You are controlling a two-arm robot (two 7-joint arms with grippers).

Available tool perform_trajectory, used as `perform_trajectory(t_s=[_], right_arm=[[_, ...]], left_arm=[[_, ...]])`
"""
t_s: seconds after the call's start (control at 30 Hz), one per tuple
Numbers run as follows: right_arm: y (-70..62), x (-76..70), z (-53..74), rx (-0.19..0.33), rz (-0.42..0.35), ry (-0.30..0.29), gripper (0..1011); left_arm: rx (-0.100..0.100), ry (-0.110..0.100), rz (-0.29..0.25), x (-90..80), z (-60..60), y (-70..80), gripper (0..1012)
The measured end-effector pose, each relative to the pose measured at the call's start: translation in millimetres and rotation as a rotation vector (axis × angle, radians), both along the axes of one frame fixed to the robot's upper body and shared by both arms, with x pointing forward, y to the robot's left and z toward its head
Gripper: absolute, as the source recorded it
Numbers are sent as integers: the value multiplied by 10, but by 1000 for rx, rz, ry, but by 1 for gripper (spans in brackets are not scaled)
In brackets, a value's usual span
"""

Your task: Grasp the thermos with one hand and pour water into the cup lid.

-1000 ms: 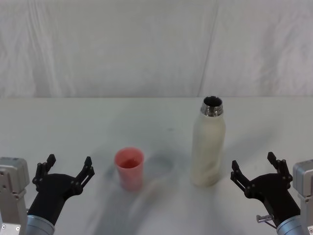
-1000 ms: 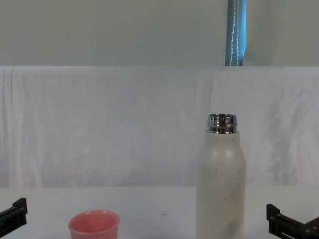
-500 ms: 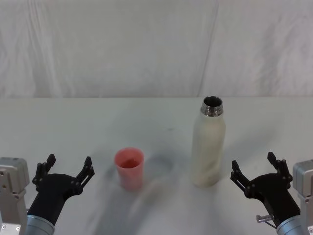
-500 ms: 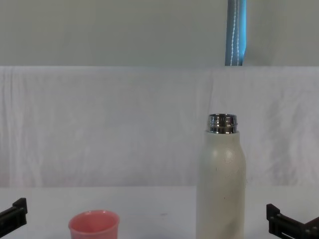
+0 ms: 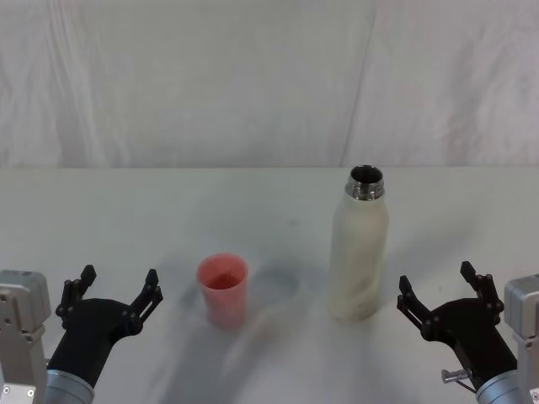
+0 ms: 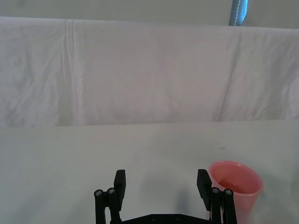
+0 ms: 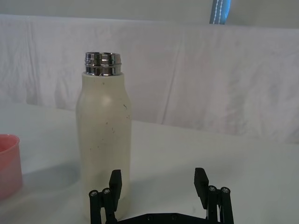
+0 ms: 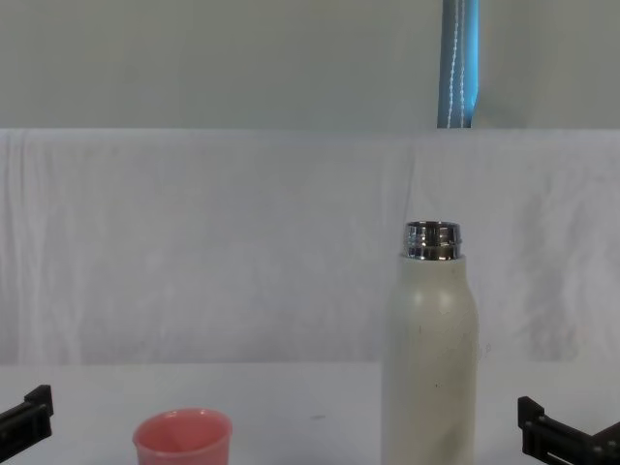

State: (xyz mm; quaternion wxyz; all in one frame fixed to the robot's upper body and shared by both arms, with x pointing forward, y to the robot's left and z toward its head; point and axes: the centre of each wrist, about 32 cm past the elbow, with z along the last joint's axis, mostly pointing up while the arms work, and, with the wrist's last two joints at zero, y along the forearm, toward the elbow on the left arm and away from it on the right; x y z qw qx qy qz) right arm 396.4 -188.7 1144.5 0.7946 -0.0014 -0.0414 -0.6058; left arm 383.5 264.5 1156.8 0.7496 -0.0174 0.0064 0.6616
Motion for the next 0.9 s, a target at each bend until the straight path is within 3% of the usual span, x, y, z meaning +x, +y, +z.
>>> perform_trajectory(t_s=[0.7,0.9], right_arm=[[-1,1,0,0,0,0,1001],[37,74,78,42,47,-25,1001]], left_arm=[[0,0,0,0,0,0,1001],[0,0,0,0,0,0,1001]])
